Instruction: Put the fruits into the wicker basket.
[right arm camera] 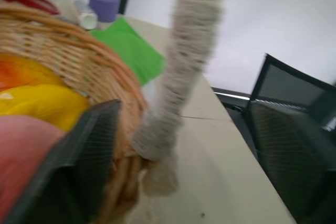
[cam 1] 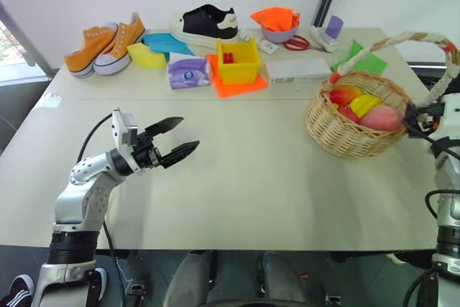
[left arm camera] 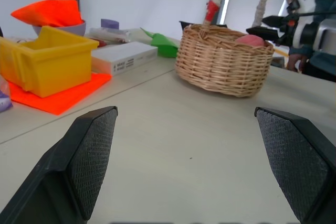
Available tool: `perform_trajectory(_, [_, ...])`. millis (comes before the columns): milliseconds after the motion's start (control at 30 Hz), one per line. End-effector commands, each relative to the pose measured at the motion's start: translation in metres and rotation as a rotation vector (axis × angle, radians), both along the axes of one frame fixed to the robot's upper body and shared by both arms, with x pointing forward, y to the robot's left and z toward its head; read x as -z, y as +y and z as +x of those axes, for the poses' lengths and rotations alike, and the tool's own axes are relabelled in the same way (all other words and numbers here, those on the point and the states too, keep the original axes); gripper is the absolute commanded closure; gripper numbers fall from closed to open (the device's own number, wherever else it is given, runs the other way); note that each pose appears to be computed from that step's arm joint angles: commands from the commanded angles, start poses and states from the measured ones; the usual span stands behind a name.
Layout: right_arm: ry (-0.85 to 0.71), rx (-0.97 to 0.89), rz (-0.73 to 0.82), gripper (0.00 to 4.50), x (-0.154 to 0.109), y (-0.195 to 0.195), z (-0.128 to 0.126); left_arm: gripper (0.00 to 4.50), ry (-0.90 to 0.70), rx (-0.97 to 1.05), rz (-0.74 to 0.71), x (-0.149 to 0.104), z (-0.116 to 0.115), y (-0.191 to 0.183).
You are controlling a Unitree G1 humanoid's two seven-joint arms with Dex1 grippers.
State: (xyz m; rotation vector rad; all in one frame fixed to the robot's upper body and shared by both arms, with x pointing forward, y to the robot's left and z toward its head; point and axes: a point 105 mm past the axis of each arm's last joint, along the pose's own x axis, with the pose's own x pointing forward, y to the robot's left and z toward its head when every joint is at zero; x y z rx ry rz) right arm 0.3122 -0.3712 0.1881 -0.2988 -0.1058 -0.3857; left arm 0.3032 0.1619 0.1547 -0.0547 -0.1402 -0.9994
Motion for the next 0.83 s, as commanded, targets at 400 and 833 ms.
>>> perform_trajectory(400, [-0.099,-0.854,0.000,0.06,-0.002,0.213,-0.023,0.00,-0.019,-0.430,0.027,-0.001,0.019,0.070])
perform_trajectory(833, [0.206,-1.235,-0.090,0.06,0.048,0.241,-0.016,0.00,-0.024,-0.826,0.019,0.008,0.002,0.145])
